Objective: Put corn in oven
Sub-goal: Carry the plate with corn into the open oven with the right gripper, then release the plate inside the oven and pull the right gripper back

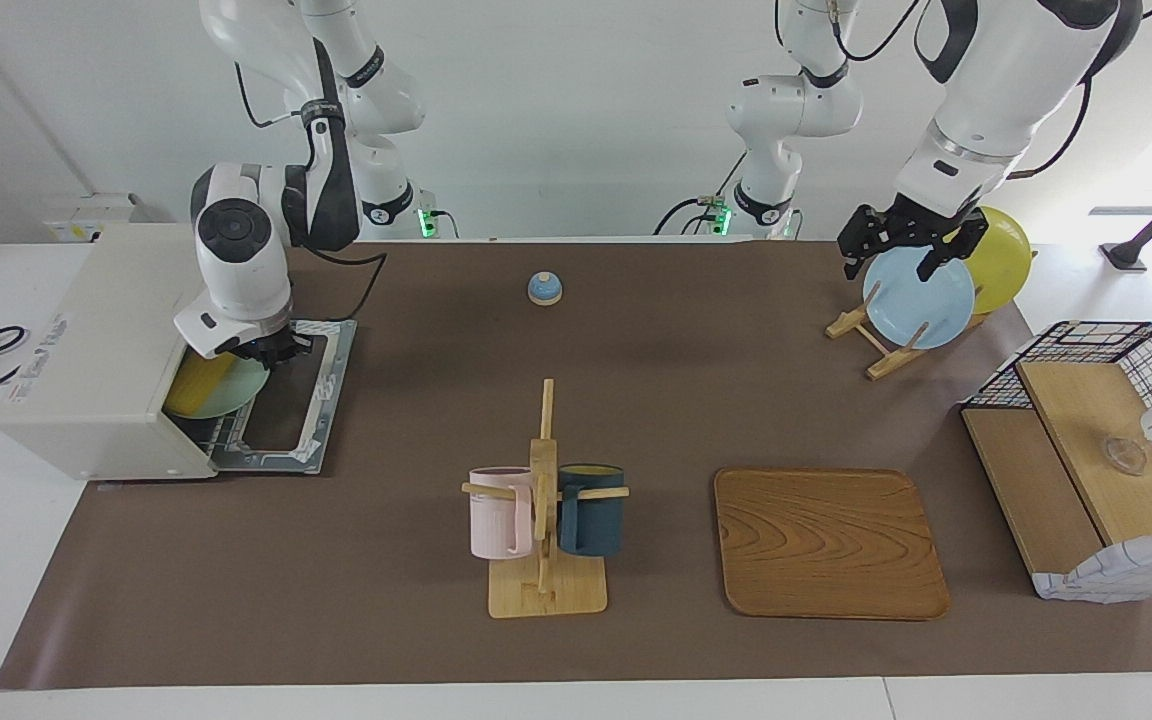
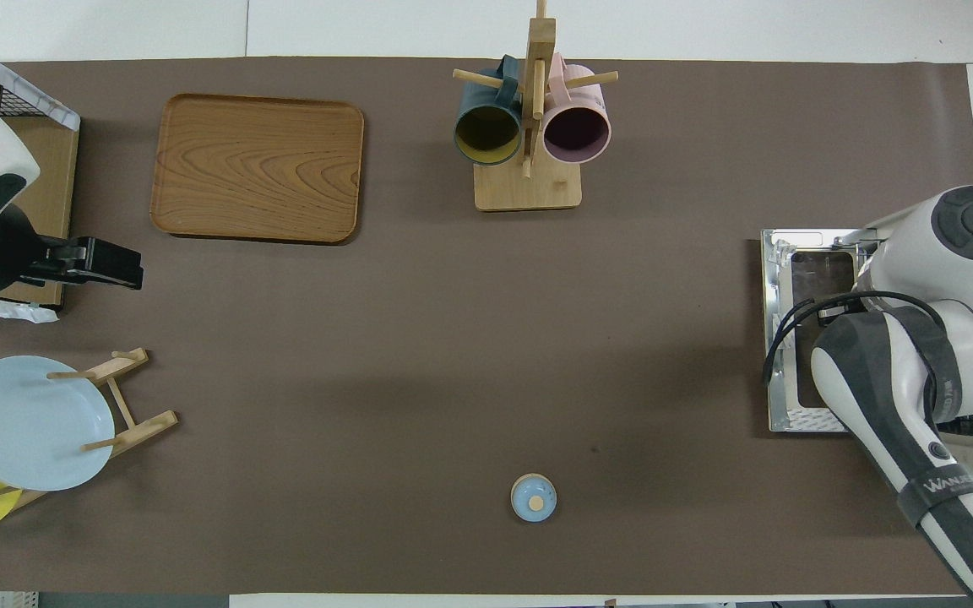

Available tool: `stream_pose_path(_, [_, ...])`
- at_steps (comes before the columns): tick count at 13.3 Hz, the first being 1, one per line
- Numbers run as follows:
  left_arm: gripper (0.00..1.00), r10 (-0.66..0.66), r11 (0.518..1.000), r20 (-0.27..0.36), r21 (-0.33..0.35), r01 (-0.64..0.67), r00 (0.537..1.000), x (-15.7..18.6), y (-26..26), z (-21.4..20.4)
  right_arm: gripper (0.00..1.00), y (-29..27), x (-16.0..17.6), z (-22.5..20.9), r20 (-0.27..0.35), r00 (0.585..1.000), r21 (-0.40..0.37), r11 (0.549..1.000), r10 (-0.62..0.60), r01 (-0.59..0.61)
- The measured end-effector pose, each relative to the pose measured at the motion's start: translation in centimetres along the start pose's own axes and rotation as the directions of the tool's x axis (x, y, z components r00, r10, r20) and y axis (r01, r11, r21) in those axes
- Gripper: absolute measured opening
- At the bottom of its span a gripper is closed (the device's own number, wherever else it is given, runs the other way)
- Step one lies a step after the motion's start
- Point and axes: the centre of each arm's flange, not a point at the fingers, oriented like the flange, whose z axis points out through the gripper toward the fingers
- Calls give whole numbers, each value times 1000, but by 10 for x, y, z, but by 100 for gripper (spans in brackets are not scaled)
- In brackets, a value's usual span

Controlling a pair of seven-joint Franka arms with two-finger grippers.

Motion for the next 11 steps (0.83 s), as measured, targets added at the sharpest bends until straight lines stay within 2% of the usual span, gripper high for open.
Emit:
stream_pose_path(1, [100,0,1000,0,0,0,1000,0,0,0,6,-1,-1,1,2,1000,7,1000,2,-2])
stream_pose_path(7, [100,0,1000,0,0,0,1000,0,0,0,11,14,-3,16,-5,1000,38,999,-25,25])
stream_pose_path(8, [100,0,1000,0,0,0,1000,0,0,0,19,14,-3,16,-5,1000,40,999,-25,26])
stream_pose_path(11, [100,0,1000,0,0,0,1000,0,0,0,20,10,-3,15,-9,1000,52,998,-24,24])
